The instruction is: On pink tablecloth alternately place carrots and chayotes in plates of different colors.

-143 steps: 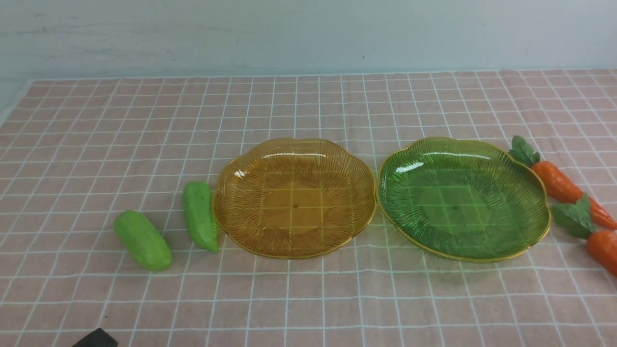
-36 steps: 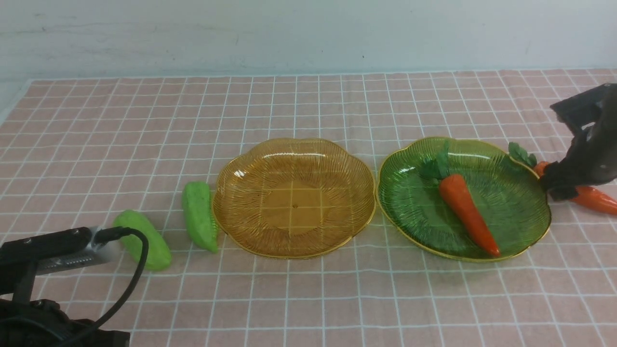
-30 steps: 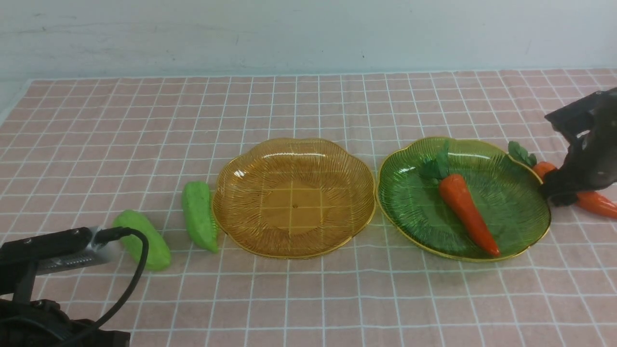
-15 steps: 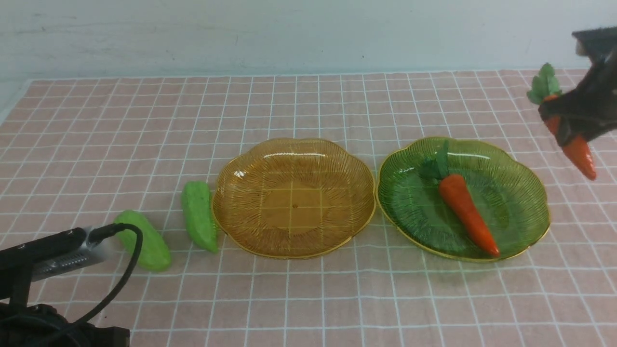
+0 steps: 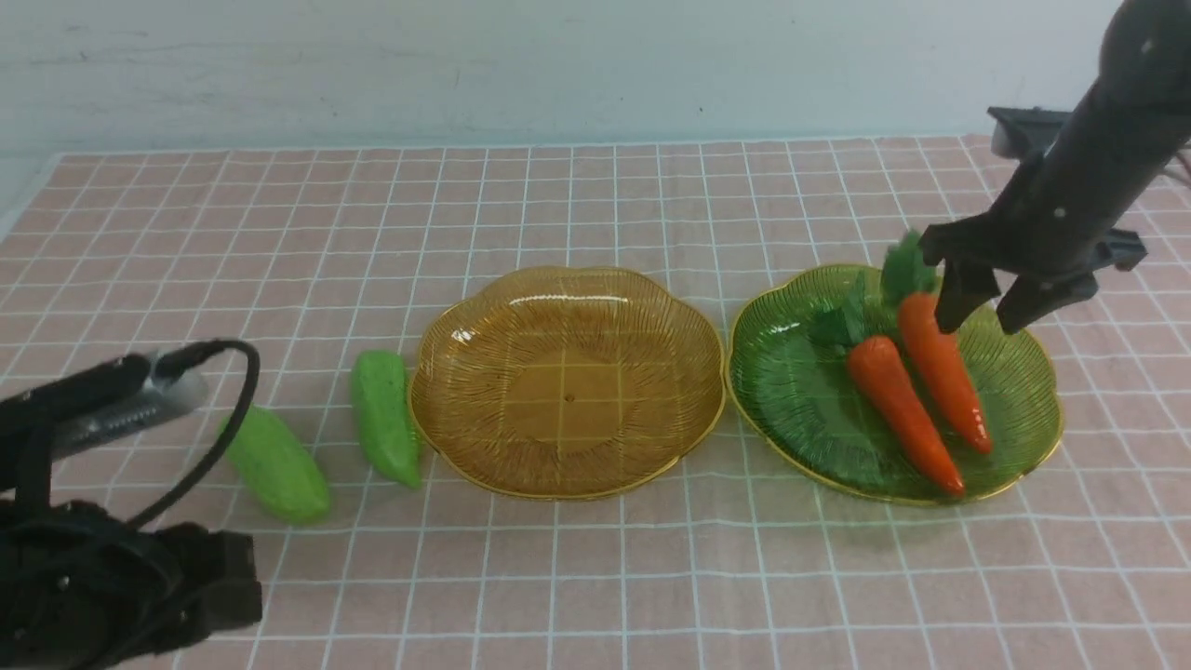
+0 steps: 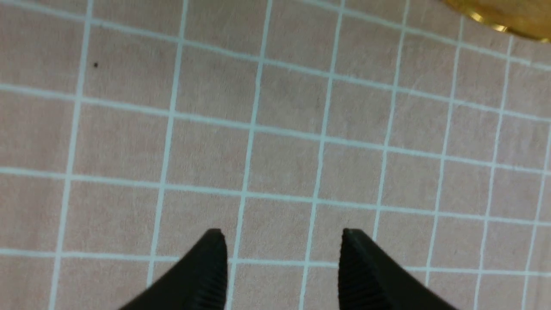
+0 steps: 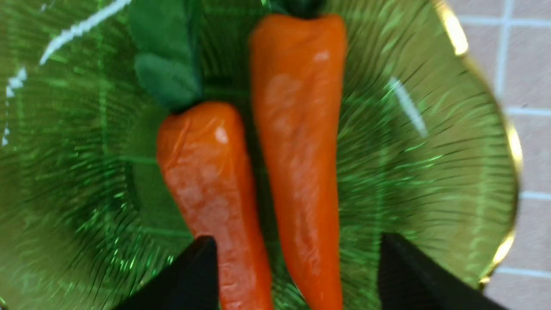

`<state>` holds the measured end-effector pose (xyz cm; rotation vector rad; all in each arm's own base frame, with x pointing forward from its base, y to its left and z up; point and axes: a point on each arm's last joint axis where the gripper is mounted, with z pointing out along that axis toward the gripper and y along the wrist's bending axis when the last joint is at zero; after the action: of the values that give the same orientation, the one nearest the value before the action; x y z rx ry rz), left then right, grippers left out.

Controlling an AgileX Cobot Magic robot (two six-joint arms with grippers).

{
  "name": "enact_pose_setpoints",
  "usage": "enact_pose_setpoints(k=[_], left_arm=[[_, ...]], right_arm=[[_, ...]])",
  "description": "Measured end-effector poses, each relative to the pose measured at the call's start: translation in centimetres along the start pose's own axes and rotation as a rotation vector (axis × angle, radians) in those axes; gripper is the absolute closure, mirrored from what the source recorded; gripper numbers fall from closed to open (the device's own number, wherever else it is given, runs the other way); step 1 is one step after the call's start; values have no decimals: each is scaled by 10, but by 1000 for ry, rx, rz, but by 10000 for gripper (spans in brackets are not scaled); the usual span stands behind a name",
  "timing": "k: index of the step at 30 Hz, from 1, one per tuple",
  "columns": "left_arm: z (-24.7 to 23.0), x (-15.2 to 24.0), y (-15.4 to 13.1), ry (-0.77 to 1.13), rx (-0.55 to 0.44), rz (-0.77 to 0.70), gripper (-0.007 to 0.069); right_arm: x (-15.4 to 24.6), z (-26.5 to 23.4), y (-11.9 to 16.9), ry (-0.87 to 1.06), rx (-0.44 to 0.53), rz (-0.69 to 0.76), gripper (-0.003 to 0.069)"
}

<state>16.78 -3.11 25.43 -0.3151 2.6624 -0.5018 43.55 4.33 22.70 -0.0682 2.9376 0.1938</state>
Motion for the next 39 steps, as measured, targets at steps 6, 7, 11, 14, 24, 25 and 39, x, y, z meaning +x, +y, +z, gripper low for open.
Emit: enact_pose_setpoints(k=[6,7,11,14,24,25,39], left_arm=[[15,-47,-7,-11,-41,13,217],[21,-54,-7,-16,-47,11,195],[53,-84,-6,-14,-73,-8,104],[81,-99,0,6,-100,-34,57],[136,-112,18,15,-155,-125,48],[138,-112,19,24,-158,-127,48],[122,-102,21,143,-235,-4,368]], right_arm=[[16,-2,12,33,-4,26,39],[18,-10,13,20,-5,24,32],[30,-60,18,-82,-13,12,27],[38,-91,21,-153,-19,-1,38],[43,-105,22,-179,-18,-24,83],[43,-105,22,-179,-16,-26,83],[43,-105,22,-179,-12,-39,90]])
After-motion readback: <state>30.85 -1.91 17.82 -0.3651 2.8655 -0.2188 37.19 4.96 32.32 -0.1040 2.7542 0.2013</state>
